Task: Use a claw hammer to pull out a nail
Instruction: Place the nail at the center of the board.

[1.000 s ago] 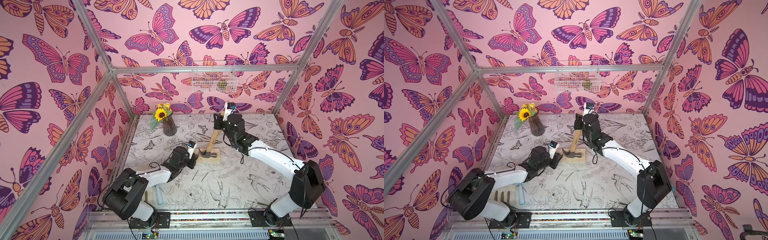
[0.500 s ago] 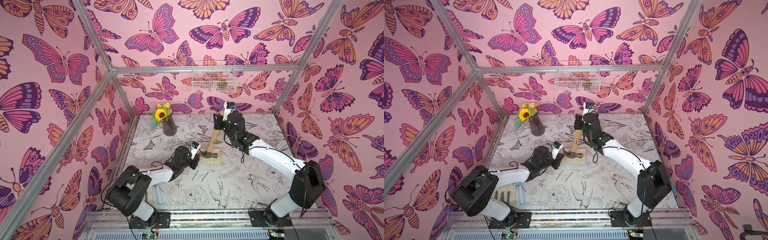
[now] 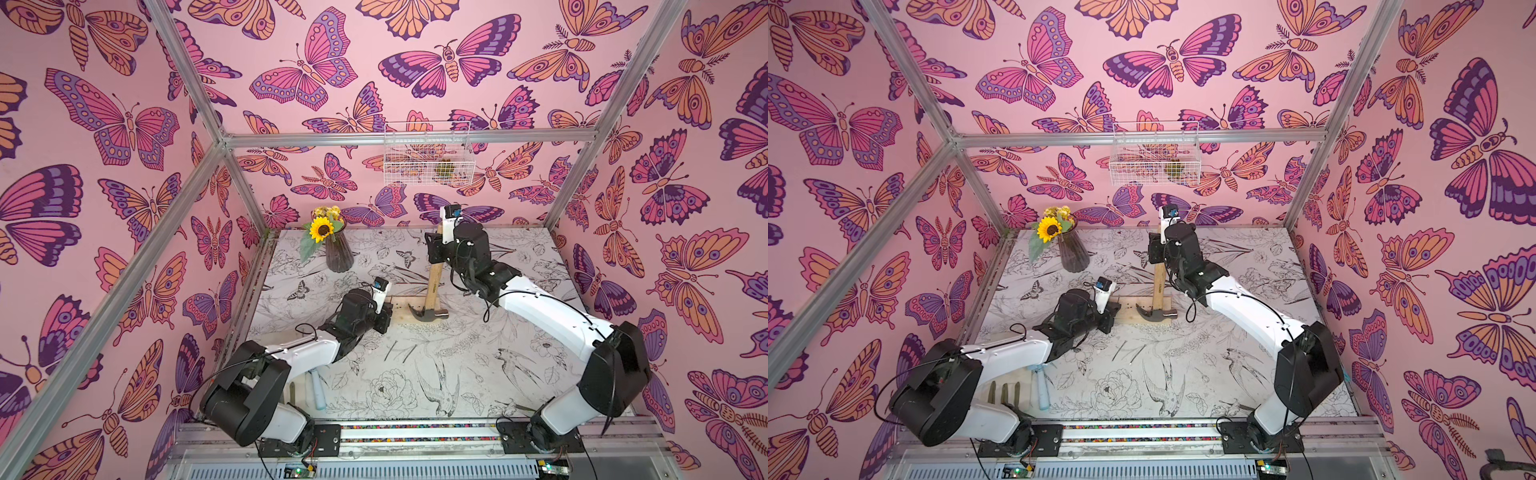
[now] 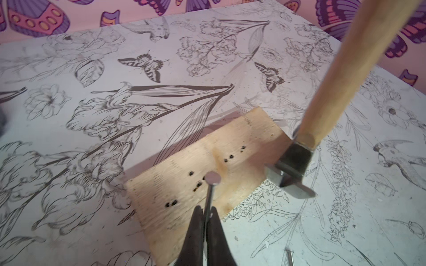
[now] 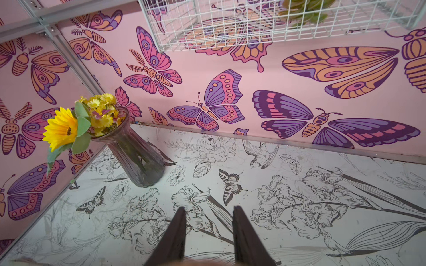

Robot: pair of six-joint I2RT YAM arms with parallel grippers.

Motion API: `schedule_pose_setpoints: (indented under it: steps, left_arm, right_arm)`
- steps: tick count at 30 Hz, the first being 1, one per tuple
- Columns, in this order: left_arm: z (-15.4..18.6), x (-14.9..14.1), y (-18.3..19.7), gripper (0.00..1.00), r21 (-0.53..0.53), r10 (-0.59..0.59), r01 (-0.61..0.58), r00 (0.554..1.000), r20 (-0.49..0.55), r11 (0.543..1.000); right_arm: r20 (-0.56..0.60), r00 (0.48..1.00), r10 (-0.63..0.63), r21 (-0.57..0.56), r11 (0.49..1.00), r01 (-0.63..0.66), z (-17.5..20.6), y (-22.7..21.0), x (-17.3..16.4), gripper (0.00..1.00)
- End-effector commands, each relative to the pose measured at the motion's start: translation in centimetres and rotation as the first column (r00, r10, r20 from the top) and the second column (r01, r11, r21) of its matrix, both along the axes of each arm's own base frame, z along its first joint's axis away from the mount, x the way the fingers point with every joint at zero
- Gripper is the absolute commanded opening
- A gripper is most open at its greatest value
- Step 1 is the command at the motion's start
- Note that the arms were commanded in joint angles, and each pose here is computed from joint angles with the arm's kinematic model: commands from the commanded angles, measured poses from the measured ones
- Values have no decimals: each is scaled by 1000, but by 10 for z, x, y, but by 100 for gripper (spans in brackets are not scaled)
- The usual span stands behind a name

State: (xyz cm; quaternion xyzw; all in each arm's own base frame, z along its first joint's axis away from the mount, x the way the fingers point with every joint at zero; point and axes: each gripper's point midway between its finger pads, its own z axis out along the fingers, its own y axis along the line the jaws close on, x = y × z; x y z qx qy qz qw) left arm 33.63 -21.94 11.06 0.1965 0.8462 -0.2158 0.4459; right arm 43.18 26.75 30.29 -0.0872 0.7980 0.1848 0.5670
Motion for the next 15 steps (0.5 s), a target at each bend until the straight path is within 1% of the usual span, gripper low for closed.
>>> schedule_pose_setpoints:
  steps: [1, 2, 3, 4, 7, 10, 15]
  left_arm:
    - [-19, -13, 36, 0, -10, 226, -233, 952, -209, 972]
    - [-28, -22, 49, 0, 11, 304, -314, 909, -286, 949]
    - [-36, -35, 54, 0, 38, 333, -342, 876, -349, 939]
    - [-45, -49, 54, 0, 48, 327, -337, 857, -399, 940]
    - [-69, -77, 55, 0, 58, 315, -333, 800, -510, 941]
    - [-86, -91, 61, 0, 121, 344, -337, 753, -560, 934]
    - [-100, -99, 56, 0, 153, 331, -301, 727, -601, 941]
  right_arm:
    - [127, 992, 28, 101, 994, -41, 69, 2, -7, 0]
    - [126, 992, 26, 96, 995, -39, 68, 0, -8, 0]
    - [126, 992, 26, 91, 995, -38, 66, 0, -9, 0]
    - [124, 992, 27, 86, 996, -38, 64, -1, -10, 0]
    - [109, 994, 28, 71, 997, -36, 58, -3, -12, 0]
    - [98, 995, 28, 69, 997, -35, 54, -5, -15, 0]
    - [67, 997, 28, 63, 997, -32, 46, -13, -26, 0]
